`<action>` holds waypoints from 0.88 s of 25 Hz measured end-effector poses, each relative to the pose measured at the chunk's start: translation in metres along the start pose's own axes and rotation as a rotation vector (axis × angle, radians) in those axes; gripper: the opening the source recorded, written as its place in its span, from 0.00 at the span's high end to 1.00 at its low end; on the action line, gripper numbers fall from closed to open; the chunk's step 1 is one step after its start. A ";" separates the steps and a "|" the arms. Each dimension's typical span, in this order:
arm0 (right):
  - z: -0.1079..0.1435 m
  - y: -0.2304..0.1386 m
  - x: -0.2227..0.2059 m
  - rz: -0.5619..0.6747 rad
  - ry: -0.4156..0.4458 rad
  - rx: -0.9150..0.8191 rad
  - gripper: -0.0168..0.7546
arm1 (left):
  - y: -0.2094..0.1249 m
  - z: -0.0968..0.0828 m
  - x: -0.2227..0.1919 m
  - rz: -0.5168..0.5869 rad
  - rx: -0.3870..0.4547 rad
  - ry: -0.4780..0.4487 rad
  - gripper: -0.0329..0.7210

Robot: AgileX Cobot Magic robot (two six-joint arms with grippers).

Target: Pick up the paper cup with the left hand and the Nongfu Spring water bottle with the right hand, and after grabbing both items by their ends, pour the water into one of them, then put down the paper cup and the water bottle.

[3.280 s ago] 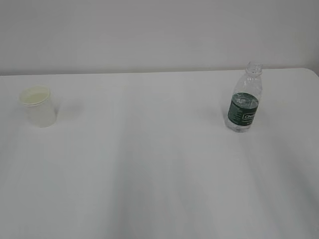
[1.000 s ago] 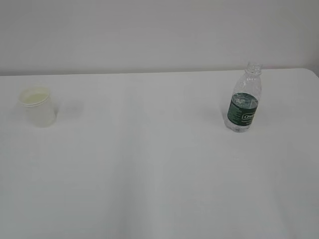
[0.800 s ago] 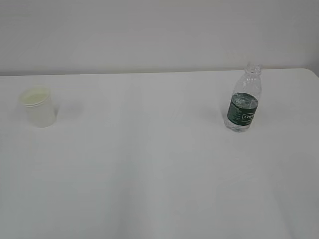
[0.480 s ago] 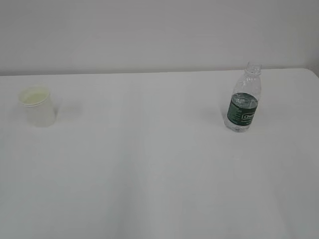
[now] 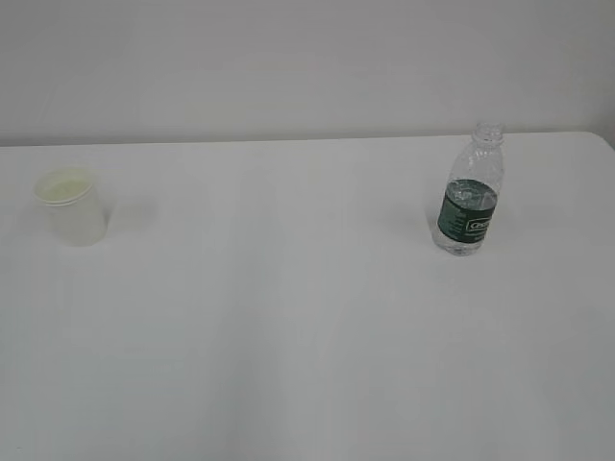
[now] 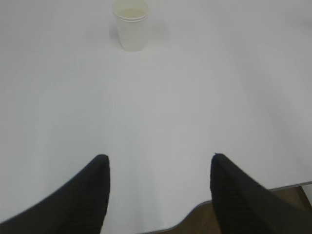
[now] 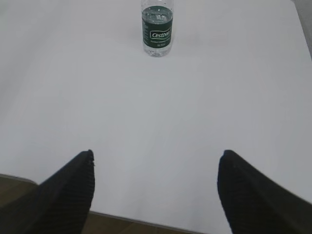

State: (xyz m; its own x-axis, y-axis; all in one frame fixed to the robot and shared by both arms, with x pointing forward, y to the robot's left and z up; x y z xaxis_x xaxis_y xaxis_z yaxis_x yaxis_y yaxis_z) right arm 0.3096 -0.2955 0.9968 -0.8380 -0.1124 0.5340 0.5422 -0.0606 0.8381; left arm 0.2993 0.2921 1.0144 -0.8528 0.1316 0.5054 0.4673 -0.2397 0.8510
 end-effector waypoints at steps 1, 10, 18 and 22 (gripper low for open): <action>0.000 0.000 0.000 0.000 0.000 0.000 0.22 | 0.001 0.000 0.000 -0.003 0.000 0.000 0.34; 0.000 0.000 0.003 -0.027 0.004 -0.001 0.22 | 0.004 -0.008 -0.008 -0.038 0.023 -0.043 0.34; -0.001 0.000 0.003 -0.026 0.002 -0.001 0.23 | 0.005 -0.008 -0.008 -0.043 0.024 -0.044 0.35; -0.001 0.000 0.003 -0.026 0.001 0.000 0.23 | 0.005 -0.008 -0.008 -0.043 0.024 -0.045 0.34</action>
State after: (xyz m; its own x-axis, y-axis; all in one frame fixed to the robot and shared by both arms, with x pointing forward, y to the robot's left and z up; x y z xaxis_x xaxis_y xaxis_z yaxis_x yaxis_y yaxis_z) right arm 0.3067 -0.2968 0.9984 -0.8518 -0.1119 0.5118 0.5202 -0.0639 0.8517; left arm 0.3063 0.2817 1.0139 -0.8613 0.1841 0.4735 0.4363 -0.2094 0.8751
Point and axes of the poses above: a point on each arm's last joint axis where the gripper is mounted, x pointing back along that axis away from the gripper, z along the wrist's bending axis when the last joint is at zero, y = z × x, the point moved 9 cm from there along -x, pointing out along that axis toward the gripper, and after that the axes turned 13 degrees about -x, right-handed, at the moved point
